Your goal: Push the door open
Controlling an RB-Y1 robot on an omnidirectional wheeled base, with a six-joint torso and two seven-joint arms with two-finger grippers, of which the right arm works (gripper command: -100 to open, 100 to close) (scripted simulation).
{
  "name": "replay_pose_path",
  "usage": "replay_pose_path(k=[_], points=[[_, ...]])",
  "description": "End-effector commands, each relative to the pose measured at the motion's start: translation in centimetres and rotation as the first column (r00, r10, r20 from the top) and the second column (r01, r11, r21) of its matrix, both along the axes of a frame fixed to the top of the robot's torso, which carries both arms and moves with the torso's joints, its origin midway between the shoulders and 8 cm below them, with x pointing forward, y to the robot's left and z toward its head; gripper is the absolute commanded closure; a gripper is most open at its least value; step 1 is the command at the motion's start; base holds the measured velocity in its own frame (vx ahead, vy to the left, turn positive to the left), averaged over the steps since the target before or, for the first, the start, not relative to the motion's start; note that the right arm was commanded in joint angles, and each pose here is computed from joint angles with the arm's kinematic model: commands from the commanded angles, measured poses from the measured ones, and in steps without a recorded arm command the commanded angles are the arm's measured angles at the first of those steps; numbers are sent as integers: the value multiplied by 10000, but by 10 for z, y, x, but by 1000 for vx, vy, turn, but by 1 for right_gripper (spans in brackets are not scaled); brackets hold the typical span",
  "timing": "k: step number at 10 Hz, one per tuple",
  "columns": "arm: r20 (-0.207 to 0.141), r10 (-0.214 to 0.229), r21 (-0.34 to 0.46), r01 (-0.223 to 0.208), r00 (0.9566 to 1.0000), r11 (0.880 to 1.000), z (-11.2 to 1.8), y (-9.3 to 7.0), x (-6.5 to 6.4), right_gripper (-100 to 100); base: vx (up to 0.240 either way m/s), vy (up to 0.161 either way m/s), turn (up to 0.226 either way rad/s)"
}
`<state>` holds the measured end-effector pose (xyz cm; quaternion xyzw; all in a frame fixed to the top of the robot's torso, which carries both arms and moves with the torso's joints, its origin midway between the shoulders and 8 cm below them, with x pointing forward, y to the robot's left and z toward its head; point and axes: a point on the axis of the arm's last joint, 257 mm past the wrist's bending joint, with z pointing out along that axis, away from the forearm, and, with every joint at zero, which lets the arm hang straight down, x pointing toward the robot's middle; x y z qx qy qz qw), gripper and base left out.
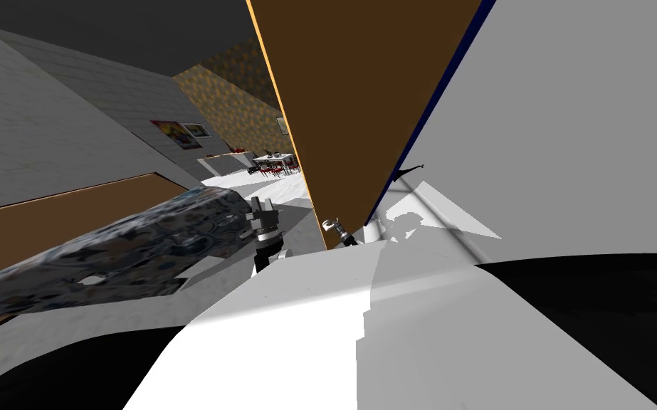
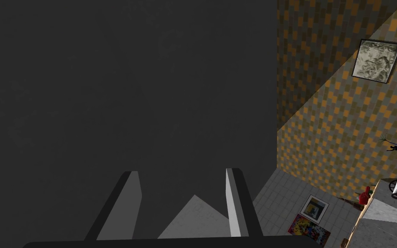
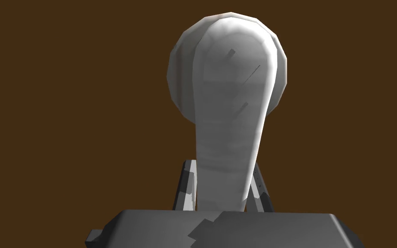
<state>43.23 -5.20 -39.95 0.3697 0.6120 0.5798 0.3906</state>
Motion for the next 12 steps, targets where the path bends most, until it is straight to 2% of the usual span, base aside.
replay_pose_path(k=[1, 2, 3, 6, 11, 12], points=[[65, -313, -18, 313, 9995, 9995, 1, -15, 8, 100, 80, 133, -50], [69, -523, 28, 523, 9986, 9986, 2, -21, 12, 100, 111, 137, -46], [69, -523, 28, 523, 9986, 9986, 2, -21, 12, 100, 86, 97, -15], [65, -1001, 176, 1000, 9950, 9948, 4, -33, 19, 100, 102, 153, -58], [0, -1683, 537, 1681, 9857, 9843, 8, -44, 29, 100, 108, 154, -57], [-9, -1735, 410, 1734, 9848, 9840, 6, -53, 28, 100, 60, 38, -38]])
